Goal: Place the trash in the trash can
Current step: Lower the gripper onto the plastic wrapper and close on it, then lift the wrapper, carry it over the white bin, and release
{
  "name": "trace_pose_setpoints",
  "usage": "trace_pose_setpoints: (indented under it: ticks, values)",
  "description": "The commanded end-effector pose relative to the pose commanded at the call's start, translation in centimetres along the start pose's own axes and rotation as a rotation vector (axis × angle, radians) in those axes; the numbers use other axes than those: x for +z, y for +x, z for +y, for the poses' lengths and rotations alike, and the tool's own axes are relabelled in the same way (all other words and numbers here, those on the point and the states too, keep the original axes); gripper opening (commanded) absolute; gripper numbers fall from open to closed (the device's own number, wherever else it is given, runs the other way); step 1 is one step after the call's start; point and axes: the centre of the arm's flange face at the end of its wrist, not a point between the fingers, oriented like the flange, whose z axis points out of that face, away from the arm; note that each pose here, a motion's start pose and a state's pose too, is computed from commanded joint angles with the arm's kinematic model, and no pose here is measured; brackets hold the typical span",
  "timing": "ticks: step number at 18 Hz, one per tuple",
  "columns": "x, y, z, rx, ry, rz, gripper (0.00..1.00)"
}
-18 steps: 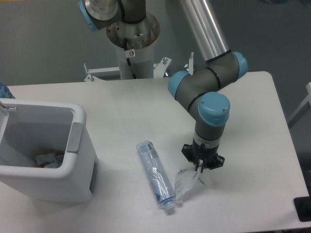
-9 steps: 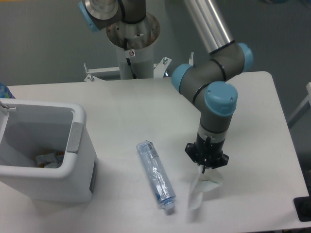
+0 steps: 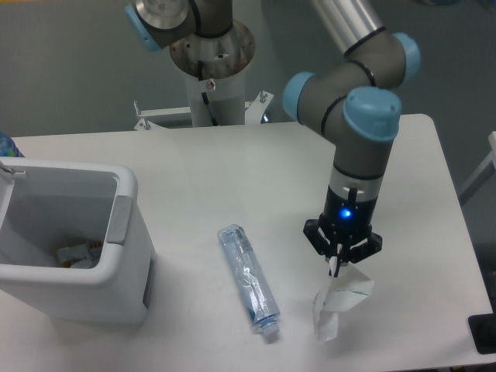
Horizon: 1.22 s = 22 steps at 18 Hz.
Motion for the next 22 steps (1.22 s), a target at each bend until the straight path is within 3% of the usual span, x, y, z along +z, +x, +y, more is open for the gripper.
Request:
trace_pose_setpoints:
  ticks: [12, 22]
  values:
    - [-8.8, 12.9, -8.6, 0.090, 0.207, 0.091, 0.00]
    - [-11.4, 25.3, -10.7, 0.215, 0.246, 0.197, 0.00]
